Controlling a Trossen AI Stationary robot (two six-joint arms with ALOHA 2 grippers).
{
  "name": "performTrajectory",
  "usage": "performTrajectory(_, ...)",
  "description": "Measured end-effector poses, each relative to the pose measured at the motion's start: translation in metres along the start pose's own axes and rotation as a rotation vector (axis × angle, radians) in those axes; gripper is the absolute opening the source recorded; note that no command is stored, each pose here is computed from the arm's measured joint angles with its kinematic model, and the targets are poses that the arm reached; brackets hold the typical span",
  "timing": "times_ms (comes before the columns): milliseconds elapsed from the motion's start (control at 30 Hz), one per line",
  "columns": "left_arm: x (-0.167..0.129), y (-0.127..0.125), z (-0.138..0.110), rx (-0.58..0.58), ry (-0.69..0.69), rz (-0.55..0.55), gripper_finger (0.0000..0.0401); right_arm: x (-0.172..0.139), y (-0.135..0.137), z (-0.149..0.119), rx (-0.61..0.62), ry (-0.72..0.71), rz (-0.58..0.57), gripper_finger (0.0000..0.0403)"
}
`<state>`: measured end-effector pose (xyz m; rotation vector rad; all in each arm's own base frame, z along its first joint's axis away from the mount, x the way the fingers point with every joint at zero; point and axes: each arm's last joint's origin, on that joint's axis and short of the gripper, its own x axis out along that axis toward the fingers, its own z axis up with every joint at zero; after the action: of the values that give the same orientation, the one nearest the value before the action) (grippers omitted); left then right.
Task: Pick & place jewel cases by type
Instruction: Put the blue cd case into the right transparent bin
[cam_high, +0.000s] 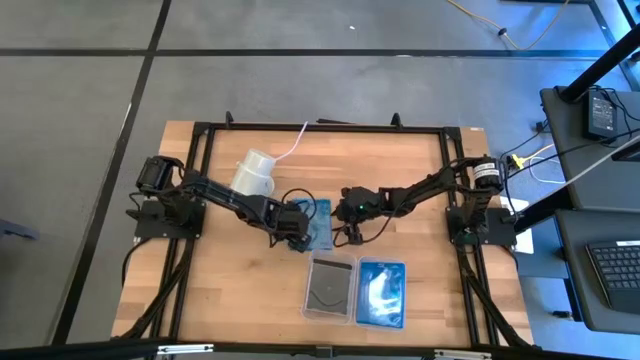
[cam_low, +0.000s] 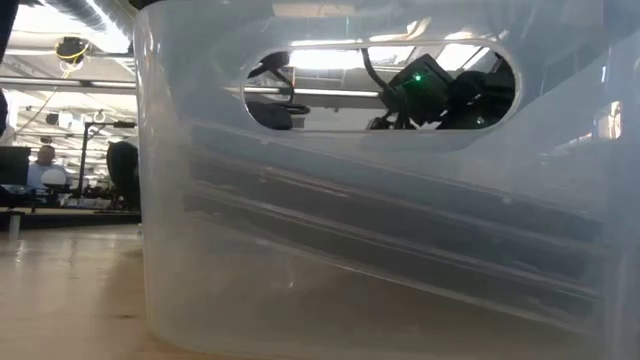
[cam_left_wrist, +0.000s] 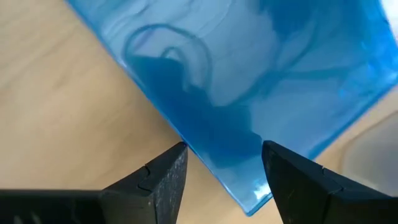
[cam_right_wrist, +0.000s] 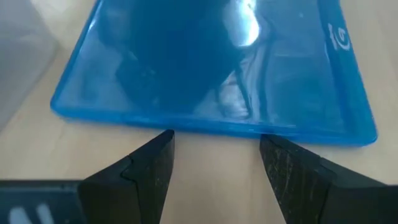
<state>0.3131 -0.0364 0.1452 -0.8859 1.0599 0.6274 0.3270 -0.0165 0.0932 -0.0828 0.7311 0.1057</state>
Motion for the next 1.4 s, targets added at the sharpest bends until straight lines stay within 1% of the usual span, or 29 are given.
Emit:
performTrajectory(100,0.001,0.001,0.008,0.006,-0.018,-0.019,0.0203,0.0,0.0,-0.001,0.028,0.012,-0.006,0.024)
performTrajectory(300,0.002,0.007,0.018,-0.027,-0.072,0.012,0.0199,0.0,-0.001,-0.002,0.048,0.02,-0.013,0.024)
performTrajectory(600,0.002,0.007,0.021,-0.037,-0.06,-0.013,0.019,0.0,-0.001,-0.003,0.048,0.027,-0.012,0.024)
performTrajectory(767,0.001,0.006,0.021,-0.075,-0.078,-0.012,0.0189,0.0,-0.001,-0.005,0.048,0.046,-0.033,0.024)
performTrajectory(1000,-0.013,0.004,0.024,-0.084,-0.126,-0.038,0.0185,-0.001,-0.001,-0.008,0.039,0.09,-0.039,0.024)
performTrajectory(1267,-0.029,0.003,0.027,-0.084,-0.216,-0.048,0.0184,-0.001,-0.001,-0.008,0.044,0.093,-0.047,0.024)
performTrajectory(1400,-0.034,0.003,0.028,-0.076,-0.237,-0.057,0.0184,-0.001,-0.001,-0.008,0.04,0.093,-0.046,0.024)
